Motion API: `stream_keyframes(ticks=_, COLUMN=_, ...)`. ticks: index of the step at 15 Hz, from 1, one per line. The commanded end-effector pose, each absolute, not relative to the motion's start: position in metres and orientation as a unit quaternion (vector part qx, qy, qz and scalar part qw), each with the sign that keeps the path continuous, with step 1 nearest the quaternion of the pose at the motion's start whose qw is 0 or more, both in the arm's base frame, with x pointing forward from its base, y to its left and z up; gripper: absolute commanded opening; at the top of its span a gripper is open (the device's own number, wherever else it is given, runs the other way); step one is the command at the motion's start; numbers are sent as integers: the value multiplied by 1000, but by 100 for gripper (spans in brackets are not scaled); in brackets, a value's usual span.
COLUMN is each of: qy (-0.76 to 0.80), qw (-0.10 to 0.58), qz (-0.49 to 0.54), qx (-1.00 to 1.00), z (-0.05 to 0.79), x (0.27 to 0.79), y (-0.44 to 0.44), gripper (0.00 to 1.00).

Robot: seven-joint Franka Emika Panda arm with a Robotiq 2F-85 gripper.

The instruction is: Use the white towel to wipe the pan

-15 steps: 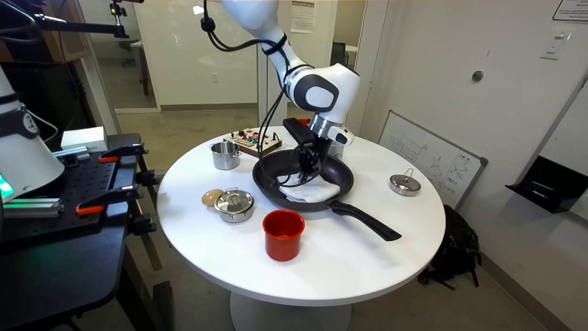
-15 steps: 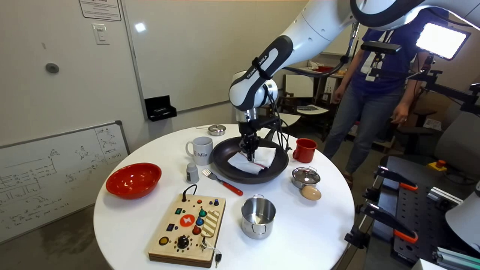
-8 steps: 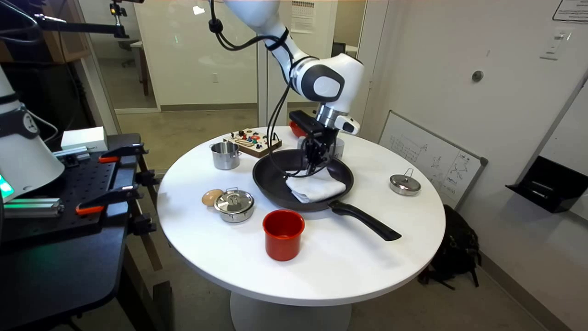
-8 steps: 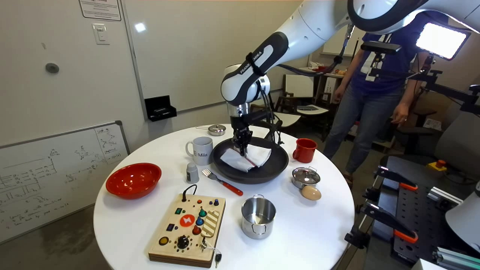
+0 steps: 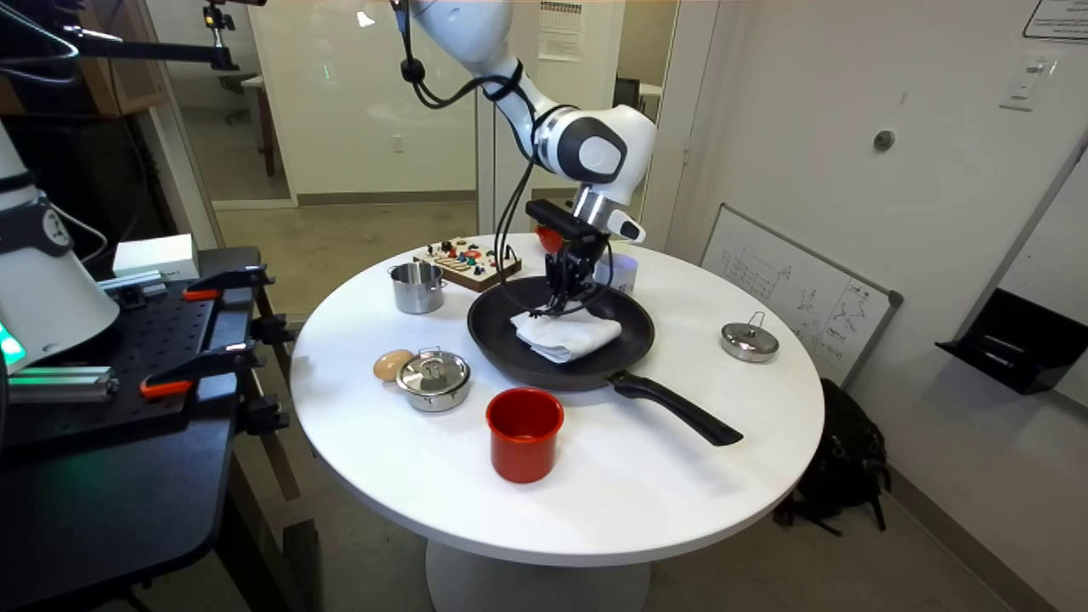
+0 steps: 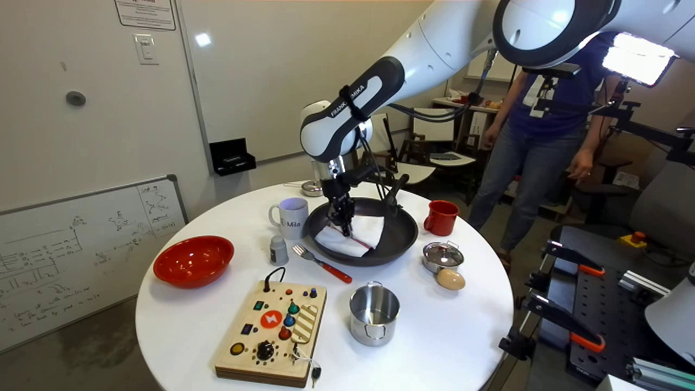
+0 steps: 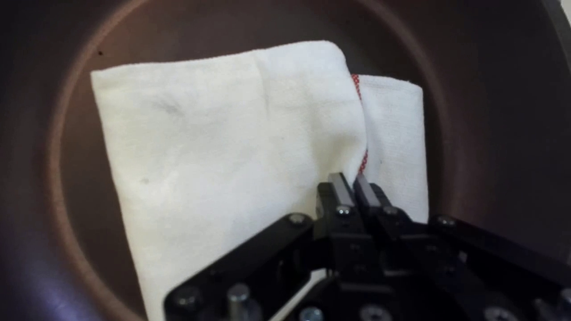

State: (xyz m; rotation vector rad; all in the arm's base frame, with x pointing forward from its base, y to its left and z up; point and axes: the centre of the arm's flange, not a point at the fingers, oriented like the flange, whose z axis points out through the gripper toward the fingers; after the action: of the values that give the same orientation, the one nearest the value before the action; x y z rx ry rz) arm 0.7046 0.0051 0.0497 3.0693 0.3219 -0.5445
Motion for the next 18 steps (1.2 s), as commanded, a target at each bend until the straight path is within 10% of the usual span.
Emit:
stream_keyframes(ticks=1, qy=138, qw=0, qz=-208, qx=968, z=42, x=714, y=0, gripper=5)
stream_keyframes(ticks=18, qy=117, qw=-42, qz=-273, qx=954, z=36, x=664, y=-55, gripper=5)
